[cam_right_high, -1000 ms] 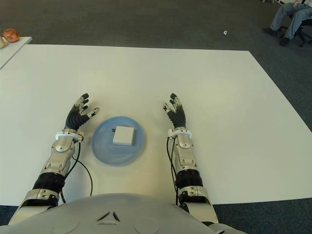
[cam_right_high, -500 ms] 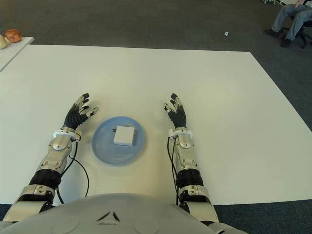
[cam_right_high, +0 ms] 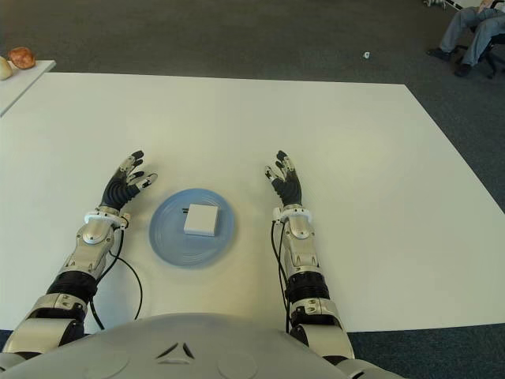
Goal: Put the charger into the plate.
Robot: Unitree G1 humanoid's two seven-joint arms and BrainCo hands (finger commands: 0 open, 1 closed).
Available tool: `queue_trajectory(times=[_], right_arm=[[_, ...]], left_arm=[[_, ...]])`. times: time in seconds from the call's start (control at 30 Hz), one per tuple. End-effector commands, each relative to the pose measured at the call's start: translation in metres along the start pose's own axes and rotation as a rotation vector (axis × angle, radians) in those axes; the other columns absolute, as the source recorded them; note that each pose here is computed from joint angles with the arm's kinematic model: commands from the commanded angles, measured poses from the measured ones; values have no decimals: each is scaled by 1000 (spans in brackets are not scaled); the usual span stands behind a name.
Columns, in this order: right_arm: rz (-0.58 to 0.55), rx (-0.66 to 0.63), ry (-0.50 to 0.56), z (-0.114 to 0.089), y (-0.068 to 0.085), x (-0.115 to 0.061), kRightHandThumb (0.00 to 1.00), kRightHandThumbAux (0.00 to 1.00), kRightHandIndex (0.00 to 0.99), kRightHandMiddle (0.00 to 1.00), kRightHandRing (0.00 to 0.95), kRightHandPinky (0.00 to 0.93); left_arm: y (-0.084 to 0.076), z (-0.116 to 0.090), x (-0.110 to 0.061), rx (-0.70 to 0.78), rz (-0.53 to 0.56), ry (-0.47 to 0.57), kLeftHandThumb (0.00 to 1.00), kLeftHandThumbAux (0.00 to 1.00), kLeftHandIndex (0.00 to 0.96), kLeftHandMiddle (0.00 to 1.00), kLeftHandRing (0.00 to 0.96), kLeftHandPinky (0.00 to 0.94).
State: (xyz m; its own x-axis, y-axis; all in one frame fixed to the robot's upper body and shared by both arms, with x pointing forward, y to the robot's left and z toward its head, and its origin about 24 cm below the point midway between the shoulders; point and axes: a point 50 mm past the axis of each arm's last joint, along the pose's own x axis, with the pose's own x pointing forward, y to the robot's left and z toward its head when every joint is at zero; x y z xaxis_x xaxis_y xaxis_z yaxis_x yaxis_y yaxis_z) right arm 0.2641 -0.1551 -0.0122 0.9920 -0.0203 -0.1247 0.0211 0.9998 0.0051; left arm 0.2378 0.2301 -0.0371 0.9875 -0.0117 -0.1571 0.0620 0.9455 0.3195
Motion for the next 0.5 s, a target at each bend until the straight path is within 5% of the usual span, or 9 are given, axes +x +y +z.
queue_trajectory(times=[0.03, 0.5], right_arm=[[-8, 11, 37, -8, -3, -4, 0, 678, 0, 27, 9, 30], [-41, 8, 48, -9, -6, -8, 0, 696, 0, 25, 12, 41]], left_arm=[[-11, -25, -15, -23, -67, 123, 0, 598, 0, 0, 0, 0], [-8, -18, 1, -74, -1, 101, 0, 637, 0, 0, 0, 0]])
